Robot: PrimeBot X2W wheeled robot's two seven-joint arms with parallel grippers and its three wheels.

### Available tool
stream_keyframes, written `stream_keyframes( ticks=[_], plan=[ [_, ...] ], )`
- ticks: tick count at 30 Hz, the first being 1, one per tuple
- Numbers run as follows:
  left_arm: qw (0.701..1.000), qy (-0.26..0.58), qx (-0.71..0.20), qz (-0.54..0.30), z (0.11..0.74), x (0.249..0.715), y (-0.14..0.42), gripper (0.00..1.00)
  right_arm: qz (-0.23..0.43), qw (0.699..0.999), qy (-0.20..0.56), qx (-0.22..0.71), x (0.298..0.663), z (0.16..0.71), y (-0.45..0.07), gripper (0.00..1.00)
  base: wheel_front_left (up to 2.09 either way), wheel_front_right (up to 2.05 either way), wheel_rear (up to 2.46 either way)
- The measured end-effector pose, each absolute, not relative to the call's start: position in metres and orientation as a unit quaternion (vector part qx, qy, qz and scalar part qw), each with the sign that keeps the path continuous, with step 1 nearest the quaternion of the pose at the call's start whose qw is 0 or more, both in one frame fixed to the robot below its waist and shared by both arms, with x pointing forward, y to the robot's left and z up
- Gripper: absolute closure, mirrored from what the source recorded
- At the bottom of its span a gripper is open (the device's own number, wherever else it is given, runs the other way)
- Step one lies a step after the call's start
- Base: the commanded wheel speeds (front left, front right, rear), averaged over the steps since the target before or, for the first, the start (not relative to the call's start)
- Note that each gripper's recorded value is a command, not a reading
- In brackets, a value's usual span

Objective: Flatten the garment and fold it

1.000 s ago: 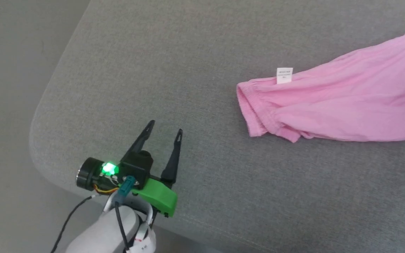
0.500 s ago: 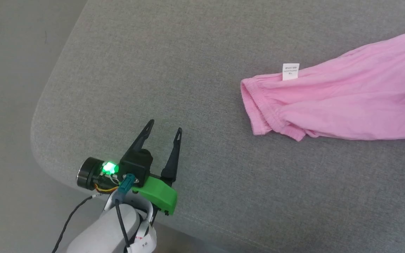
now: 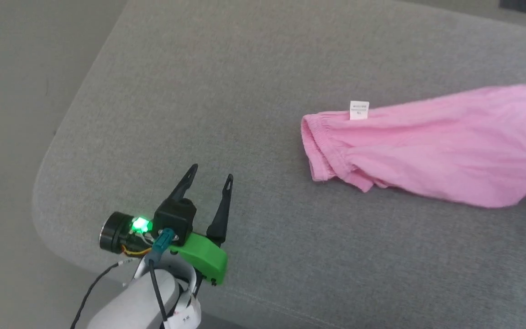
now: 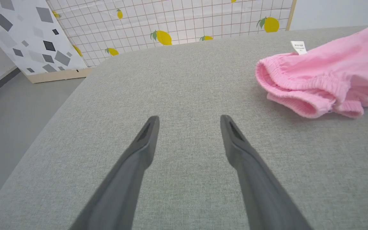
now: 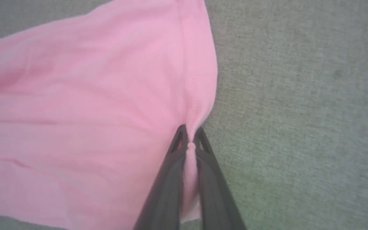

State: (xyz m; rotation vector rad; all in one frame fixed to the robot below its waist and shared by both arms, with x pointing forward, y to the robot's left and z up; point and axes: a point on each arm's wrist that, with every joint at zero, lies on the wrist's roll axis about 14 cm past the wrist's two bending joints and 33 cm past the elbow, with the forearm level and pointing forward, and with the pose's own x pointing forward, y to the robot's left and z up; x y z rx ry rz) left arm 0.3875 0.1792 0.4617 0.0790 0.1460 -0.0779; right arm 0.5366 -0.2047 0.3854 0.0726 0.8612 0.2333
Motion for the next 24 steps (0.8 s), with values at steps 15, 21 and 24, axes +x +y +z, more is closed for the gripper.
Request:
stream_keyframes(
  ticks=[15, 21, 24],
  plan=[
    [0.995, 0.054, 0.018, -0.087, 0.477, 0.382, 0.146, 0.0, -0.052, 0.915, 0.383, 0.117, 0.444, 0.386, -0.319, 1.0, 0.0, 0.0, 0.0],
    [0.992, 0.058, 0.014, -0.109, 0.477, 0.383, 0.132, 0.0, -0.079, 0.923, 0.349, 0.138, 0.438, 0.39, -0.326, 1.0, 0.0, 0.0, 0.0],
    [0.992, 0.06, 0.013, -0.111, 0.478, 0.381, 0.131, 0.0, -0.049, 0.939, 0.298, 0.164, 0.461, 0.418, -0.301, 1.0, 0.0, 0.0, 0.0]
  ],
)
